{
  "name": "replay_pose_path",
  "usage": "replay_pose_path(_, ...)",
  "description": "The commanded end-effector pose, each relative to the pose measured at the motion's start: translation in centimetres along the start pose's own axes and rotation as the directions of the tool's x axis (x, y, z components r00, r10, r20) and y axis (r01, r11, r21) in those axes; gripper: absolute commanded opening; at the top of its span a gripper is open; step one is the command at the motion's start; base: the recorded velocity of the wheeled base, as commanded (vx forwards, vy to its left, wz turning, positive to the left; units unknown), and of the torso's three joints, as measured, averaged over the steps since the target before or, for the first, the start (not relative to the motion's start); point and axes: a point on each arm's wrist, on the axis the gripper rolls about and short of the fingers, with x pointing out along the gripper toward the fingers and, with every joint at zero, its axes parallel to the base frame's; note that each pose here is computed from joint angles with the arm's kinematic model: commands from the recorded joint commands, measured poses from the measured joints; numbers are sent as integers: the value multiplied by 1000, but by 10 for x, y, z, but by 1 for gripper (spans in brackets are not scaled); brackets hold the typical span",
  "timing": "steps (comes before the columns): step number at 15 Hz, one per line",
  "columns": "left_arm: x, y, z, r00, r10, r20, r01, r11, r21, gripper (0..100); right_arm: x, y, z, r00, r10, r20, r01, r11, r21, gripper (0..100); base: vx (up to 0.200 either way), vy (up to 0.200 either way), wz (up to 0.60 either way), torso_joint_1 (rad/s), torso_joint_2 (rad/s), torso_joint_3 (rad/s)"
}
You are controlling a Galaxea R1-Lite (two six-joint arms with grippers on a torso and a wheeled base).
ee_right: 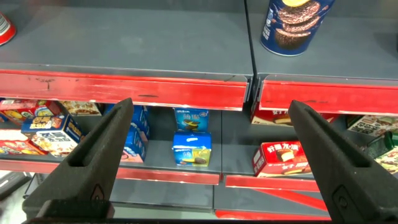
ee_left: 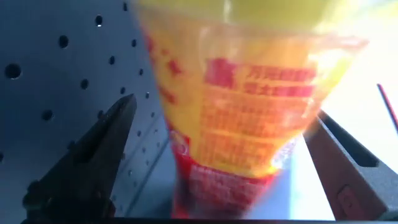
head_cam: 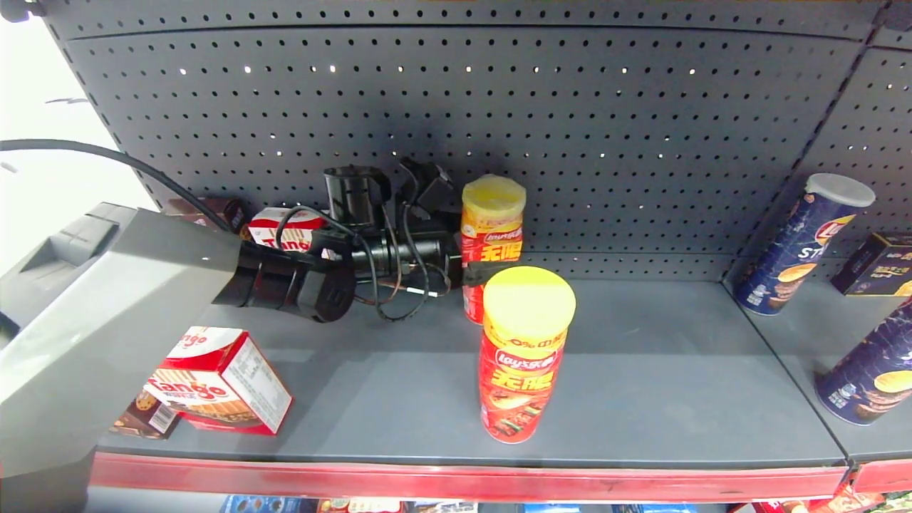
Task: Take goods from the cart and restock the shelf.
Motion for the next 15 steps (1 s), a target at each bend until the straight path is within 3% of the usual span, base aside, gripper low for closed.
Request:
replay_pose_path(1,-15,-12,19,1000,6,5,-6,1000,7,100,0,0,0,1000,1,-2,-1,1000,-1,100,0,0,0,0,0,0)
replay_pose_path(5,-27,-21,35,1000,21,5,-21,1000,7,100,0,0,0,1000,1,-2,-1,1000,-1,100,0,0,0,0,0,0)
replay_pose_path(8,-36,-28,44,996,59,-71,-63,996,-62,100,0,0,0,1000,1,-2,-1,1000,-1,100,0,0,0,0,0,0)
replay_pose_path(9,-38,-28,46,995,63,-73,-67,996,-58,100,0,0,0,1000,1,-2,-1,1000,-1,100,0,0,0,0,0,0)
replay_pose_path(11,-40,-28,49,995,76,-72,-78,997,-29,100,0,0,0,1000,1,-2,-1,1000,-1,100,0,0,0,0,0,0)
replay_pose_path(13,-43,-28,44,976,159,-147,-156,987,32,100,0,0,0,1000,1,-2,-1,1000,-1,100,0,0,0,0,0,0)
replay_pose_path(15,-43,-28,38,943,252,-219,-244,968,62,100,0,0,0,1000,1,-2,-1,1000,-1,100,0,0,0,0,0,0)
